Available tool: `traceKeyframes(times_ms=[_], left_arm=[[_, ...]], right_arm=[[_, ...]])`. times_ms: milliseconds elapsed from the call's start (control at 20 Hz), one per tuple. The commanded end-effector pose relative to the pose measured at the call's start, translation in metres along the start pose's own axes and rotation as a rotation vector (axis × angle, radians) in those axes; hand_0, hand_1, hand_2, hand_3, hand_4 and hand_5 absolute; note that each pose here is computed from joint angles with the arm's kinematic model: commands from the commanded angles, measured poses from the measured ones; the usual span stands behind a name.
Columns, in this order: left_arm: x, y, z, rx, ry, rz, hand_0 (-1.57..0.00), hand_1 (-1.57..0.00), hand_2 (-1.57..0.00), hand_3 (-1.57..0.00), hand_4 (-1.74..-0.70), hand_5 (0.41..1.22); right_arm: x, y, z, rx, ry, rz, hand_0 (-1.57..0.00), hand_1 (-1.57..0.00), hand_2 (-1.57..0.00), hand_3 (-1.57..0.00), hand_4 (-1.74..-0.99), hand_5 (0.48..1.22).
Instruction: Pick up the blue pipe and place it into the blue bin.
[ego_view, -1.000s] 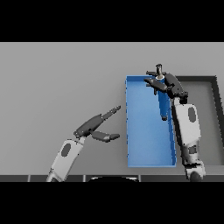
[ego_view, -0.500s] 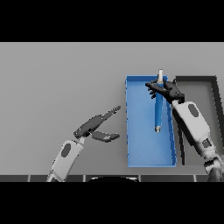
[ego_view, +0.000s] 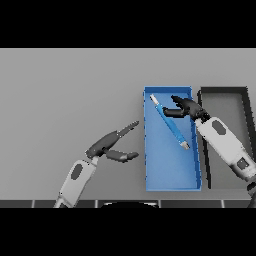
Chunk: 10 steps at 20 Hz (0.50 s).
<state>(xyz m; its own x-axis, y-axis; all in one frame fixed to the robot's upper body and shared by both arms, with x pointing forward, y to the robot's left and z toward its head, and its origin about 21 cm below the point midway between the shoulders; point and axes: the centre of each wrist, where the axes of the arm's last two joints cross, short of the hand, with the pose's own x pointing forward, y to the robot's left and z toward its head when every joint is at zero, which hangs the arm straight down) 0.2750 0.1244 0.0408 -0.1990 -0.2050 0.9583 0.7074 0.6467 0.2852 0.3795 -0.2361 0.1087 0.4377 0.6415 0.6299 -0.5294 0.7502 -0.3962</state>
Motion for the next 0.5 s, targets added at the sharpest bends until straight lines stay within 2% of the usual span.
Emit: traceKeyframes(times_ms=[0,250,450], left_arm=[[-0.001,0.0021,0.002,-0.002,0.003,-0.003,0.0,0.0,0.0,0.0,-0.93,0.496],[-0.0032,-0.0002,0.0015,0.0,0.005,0.001,0.0,0.0,0.0,0.0,-0.93,0.495],[-0.0091,0.0041,0.0053,0.004,0.004,-0.006,0.0,0.0,0.0,0.0,-0.93,0.495]], right_arm=[[0.0011,0.0005,0.0003,0.003,0.002,0.009,-0.06,-0.06,-0.05,-0.02,-1.144,0.759],[0.0011,0.0011,0.0032,0.022,-0.011,0.06,-0.02,-0.02,-0.02,0.0,-1.084,0.714],[0.0003,0.0044,0.0031,0.042,-0.026,0.074,-0.02,-0.02,-0.02,0.0,-1.084,0.714]])
